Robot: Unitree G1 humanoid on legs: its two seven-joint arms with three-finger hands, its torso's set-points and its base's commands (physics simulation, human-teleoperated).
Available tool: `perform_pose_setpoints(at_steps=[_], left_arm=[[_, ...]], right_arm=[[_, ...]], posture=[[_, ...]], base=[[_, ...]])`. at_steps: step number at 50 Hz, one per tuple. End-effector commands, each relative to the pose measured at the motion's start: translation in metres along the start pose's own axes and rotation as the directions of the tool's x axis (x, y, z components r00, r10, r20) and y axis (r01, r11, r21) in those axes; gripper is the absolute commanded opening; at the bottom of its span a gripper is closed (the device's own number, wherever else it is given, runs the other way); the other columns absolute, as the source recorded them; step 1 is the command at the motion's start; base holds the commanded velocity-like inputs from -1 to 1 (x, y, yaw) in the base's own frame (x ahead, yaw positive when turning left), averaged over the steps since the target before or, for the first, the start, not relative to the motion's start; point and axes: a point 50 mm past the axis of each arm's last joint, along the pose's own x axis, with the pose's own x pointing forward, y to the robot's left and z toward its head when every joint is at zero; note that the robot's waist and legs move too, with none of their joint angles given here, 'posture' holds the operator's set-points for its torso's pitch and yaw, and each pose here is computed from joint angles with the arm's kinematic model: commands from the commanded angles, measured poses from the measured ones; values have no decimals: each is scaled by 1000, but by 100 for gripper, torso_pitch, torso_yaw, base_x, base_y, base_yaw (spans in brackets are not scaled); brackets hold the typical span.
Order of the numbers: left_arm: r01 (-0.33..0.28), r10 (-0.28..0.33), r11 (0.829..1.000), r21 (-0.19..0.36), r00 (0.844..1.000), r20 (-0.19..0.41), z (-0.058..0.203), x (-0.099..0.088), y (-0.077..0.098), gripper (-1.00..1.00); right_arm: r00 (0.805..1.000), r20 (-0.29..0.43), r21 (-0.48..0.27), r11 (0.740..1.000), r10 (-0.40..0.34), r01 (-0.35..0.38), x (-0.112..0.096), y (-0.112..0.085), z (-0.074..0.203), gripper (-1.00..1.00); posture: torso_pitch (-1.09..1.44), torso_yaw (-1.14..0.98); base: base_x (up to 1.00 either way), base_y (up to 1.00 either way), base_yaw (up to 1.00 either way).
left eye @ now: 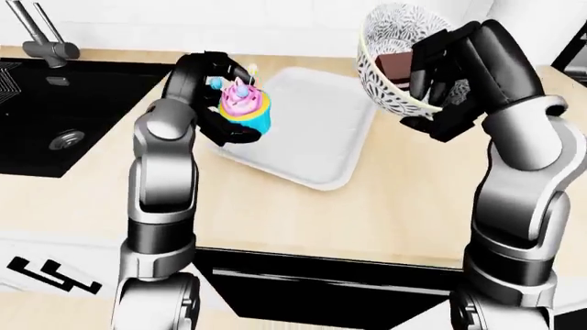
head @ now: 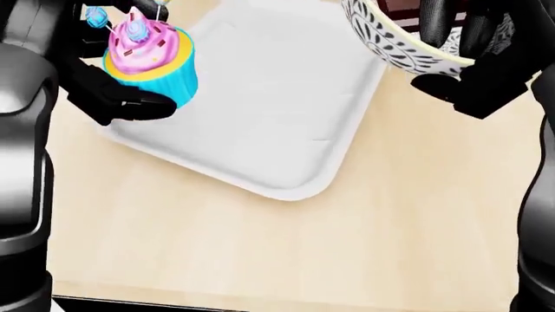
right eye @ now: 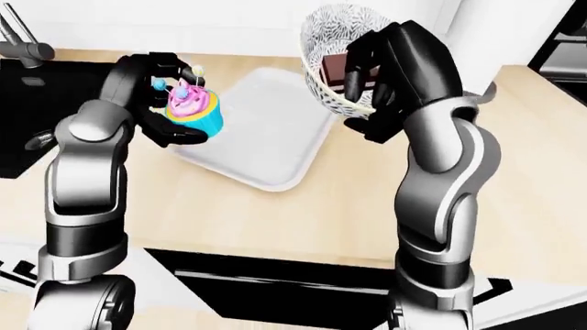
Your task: Pick up the bowl with cake and place it on the tray. Pick up the cupcake and place it on the tray.
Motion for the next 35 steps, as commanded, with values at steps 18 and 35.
perform_pose_setpoints(at_steps=[18,35], left_arm=[[-100,99,995,0,985,142,39,-29,31,-100],[-104,103,995,-5,985,138,34,-29,32,-100]], right_arm=[[982,140,-5,991,-130,132,11,-60,56,-100],[988,138,-54,995,-76,84,54,-33,55,-100]], posture=[[0,0],[0,0]], base=[[0,0,0],[0,0,0]])
